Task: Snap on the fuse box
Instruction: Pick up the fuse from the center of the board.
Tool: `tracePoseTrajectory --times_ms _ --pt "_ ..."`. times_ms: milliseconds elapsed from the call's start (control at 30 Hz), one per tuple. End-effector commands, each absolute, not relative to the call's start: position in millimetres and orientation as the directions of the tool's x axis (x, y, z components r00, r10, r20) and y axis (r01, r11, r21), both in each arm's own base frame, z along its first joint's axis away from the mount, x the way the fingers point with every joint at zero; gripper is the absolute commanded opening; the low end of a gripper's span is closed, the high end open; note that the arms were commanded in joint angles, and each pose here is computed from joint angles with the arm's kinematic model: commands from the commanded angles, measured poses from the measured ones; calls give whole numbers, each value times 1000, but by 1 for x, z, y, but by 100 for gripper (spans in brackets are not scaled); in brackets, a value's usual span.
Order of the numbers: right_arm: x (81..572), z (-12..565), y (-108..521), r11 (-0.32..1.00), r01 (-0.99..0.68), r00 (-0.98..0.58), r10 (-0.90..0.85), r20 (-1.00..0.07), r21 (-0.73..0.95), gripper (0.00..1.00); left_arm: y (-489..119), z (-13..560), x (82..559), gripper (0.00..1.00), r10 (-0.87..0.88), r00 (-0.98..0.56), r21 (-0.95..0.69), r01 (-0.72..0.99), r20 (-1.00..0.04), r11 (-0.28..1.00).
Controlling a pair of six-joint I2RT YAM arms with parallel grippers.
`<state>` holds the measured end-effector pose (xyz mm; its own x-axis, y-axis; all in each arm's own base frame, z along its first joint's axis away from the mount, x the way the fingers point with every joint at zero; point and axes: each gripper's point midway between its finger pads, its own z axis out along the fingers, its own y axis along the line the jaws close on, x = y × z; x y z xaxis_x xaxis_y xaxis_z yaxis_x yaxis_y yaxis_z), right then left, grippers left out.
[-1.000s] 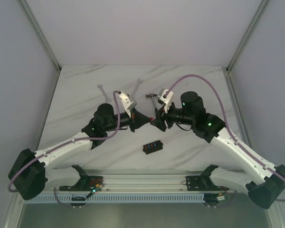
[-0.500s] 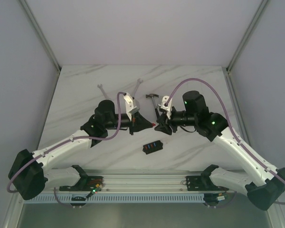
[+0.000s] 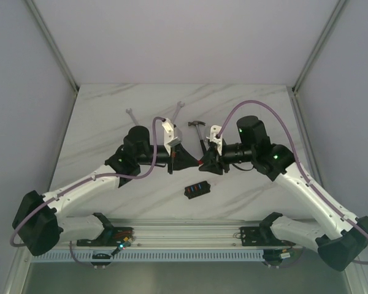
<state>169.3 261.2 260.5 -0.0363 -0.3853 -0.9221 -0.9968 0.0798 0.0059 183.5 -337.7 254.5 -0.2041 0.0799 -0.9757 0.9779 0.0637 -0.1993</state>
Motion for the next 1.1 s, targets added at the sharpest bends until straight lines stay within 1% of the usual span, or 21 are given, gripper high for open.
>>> tracePoseTrajectory --times_ms 0,333,600,733,800,867,967,1067 --pt "167 277 265 30 -999 7 -346 -938 -18 34 -341 264 180 0 71 -165 -164 986 -984 10" --pt "168 277 262 24 -1000 -1 -336 -942 -7 25 -342 261 181 0 77 -173 -173 985 -982 11" --pt "169 273 263 18 -1000 -17 -338 -941 12 11 -342 261 180 0 76 -173 -173 985 -982 6" --pt "170 270 265 15 -999 -31 -342 -939 28 0 -342 261 181 0 76 -176 -176 984 -981 6" --pt "171 269 265 20 -999 -43 -344 -938 38 0 -342 260 183 0 77 -180 -179 984 -981 18" --pt "174 267 266 41 -998 -65 -353 -933 54 0 -341 256 186 7 78 -189 -186 981 -979 50" --pt "182 261 264 109 -990 -124 -370 -921 90 0 -336 250 198 29 71 -212 -200 969 -975 145" --pt "193 253 261 213 -966 -219 -383 -897 146 0 -327 239 212 43 58 -254 -230 935 -965 270"
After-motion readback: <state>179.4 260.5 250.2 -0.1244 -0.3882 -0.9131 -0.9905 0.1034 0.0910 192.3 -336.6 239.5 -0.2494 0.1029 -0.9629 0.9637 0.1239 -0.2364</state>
